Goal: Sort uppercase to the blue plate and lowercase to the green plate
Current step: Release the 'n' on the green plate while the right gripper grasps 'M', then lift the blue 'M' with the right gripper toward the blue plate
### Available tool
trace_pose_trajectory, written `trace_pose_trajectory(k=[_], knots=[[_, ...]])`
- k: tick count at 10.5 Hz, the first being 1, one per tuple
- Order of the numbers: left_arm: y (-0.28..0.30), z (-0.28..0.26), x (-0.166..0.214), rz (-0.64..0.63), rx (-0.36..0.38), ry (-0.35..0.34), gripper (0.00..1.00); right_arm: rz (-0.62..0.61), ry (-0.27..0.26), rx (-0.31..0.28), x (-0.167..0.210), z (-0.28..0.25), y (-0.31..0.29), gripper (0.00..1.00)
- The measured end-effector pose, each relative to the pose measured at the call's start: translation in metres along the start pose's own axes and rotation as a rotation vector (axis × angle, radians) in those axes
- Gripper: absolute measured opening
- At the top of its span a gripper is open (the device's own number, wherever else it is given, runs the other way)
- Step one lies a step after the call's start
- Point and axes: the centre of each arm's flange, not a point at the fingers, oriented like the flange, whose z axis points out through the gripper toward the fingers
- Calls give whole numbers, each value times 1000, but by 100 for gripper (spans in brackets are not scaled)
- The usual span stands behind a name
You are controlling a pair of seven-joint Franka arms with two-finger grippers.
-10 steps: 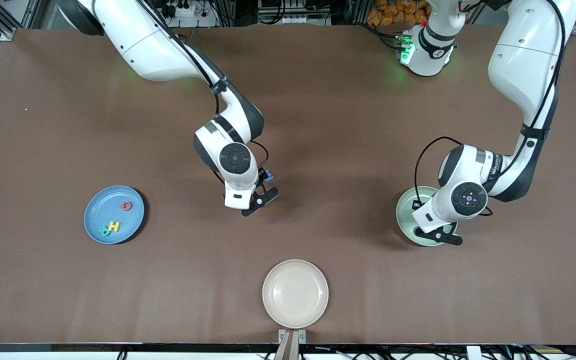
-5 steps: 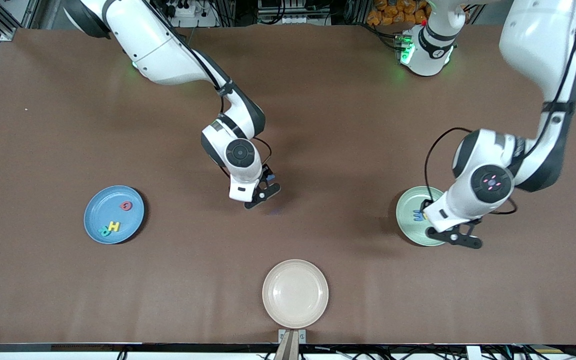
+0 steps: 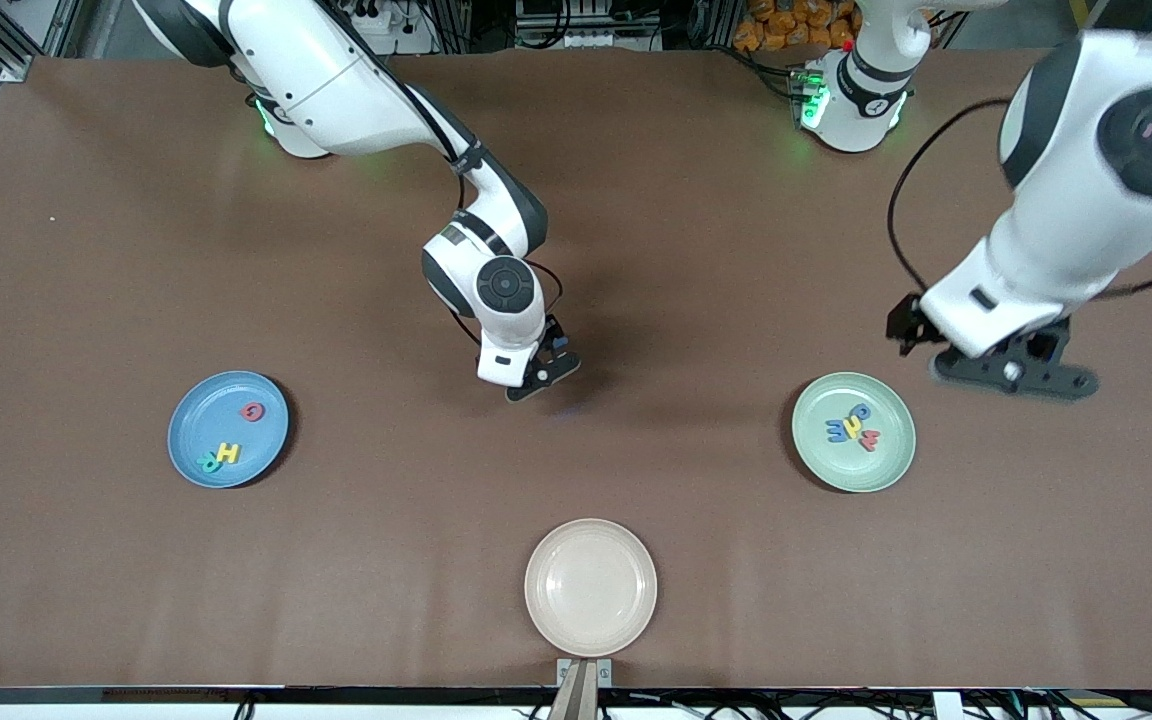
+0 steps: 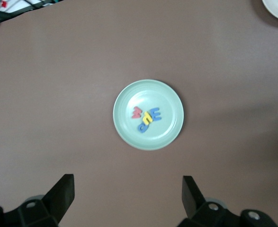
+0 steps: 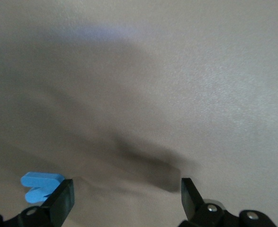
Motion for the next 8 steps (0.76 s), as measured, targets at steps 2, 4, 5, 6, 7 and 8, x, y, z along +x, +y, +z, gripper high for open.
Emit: trace_pose_trajectory(k=[2,4,5,6,7,8], knots=[[-29,-31,-24,-74,-96,-4,100,-19,9,12,-1,-8,-14,100],[-66,-40,-38,-133,-131,-17,100,-47,12,26,-5,-11,-35,100],[-73,-44,-42,-144,-134,-17,100,-59,14,28,-7,-11,-45,100],[-75,-48,-47,-149,-134,-22,100,-63,15,28,-10,-11,-57,100],[-75,-51,-50,-149,-133,-21,100,-62,18,28,-13,-11,-70,100],[-75,-54,-53,-149,-133,-18,100,-64,24,28,-16,-10,-82,100]])
